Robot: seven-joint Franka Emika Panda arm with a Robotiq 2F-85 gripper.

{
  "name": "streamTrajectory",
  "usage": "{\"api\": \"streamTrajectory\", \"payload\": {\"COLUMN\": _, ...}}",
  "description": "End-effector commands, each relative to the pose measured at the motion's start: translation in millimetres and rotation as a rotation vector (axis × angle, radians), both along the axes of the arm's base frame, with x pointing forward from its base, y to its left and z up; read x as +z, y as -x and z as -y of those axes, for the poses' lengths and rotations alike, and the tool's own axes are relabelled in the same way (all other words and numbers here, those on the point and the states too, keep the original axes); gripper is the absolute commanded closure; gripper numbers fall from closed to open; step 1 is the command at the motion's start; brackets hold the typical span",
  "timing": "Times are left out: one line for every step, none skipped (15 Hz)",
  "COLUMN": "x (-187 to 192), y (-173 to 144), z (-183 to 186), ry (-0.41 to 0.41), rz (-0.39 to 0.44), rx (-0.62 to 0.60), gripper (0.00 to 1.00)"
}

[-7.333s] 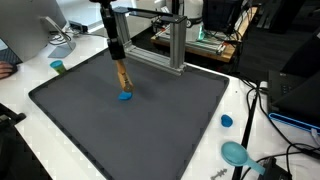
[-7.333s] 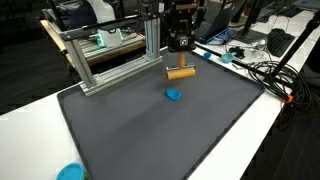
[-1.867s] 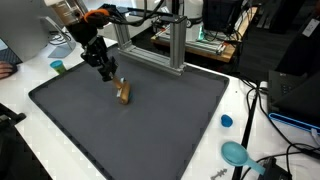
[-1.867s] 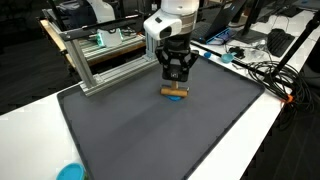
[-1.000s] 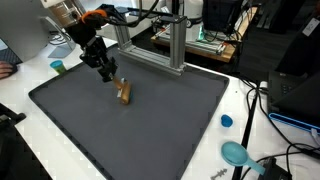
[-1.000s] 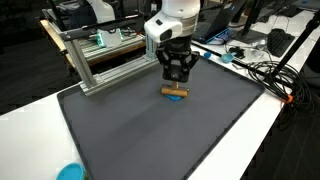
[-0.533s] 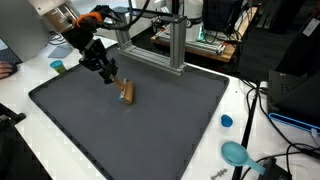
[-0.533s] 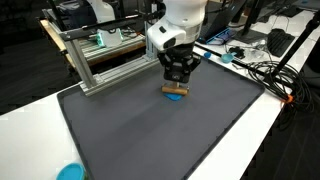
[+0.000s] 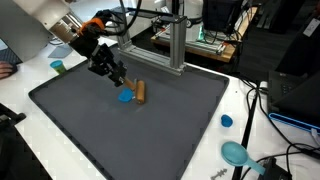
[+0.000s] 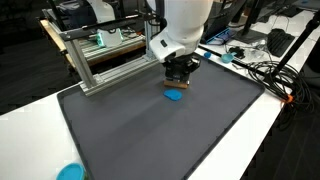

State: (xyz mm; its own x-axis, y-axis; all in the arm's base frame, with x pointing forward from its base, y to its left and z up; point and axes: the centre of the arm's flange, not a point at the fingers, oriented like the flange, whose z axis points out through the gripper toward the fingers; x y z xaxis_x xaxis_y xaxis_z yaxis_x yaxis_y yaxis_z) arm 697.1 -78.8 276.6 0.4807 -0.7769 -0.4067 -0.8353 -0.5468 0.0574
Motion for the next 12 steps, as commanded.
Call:
{"api": "streamTrajectory", "payload": {"x": -22, "y": 3, "z": -16, "ry": -0.045, "rz": -0.041, "rx": 0.042, "gripper": 0.78}}
{"api": "streamTrajectory", "payload": {"x": -13, "y": 10, "z": -21, "ry": -0.051, "rz": -0.044, "rx": 0.055, "gripper": 0.78}}
{"api": "streamTrajectory", "payload": {"x": -1, "y": 19, "z": -25, "ry": -0.051, "rz": -0.036, "rx": 0.067, "gripper": 0.78}}
{"api": "streamTrajectory", "payload": {"x": 7, "y": 24, "z": -27, "ry": -0.045, "rz": -0.027, "rx": 0.068, "gripper": 0.78}}
{"api": "streamTrajectory", "payload": {"x": 15, "y": 27, "z": -27, "ry": -0.03, "rz": -0.012, "rx": 0.057, "gripper": 0.78}}
{"api": "streamTrajectory", "payload": {"x": 24, "y": 29, "z": -25, "ry": -0.021, "rz": 0.017, "rx": 0.042, "gripper": 0.78}}
{"api": "streamTrajectory", "payload": {"x": 31, "y": 30, "z": -22, "ry": -0.016, "rz": 0.05, "rx": 0.025, "gripper": 0.78}}
{"api": "streamTrajectory", "payload": {"x": 39, "y": 30, "z": -18, "ry": -0.014, "rz": 0.08, "rx": 0.008, "gripper": 0.78}}
{"api": "streamTrajectory", "payload": {"x": 46, "y": 29, "z": -12, "ry": -0.012, "rz": 0.103, "rx": -0.01, "gripper": 0.78}}
{"api": "streamTrajectory", "payload": {"x": 53, "y": 28, "z": -7, "ry": -0.008, "rz": 0.104, "rx": -0.02, "gripper": 0.78}}
{"api": "streamTrajectory", "payload": {"x": 57, "y": 28, "z": -3, "ry": -0.003, "rz": 0.103, "rx": -0.025, "gripper": 0.78}}
{"api": "streamTrajectory", "payload": {"x": 61, "y": 29, "z": 1, "ry": -0.002, "rz": 0.099, "rx": -0.03, "gripper": 0.78}}
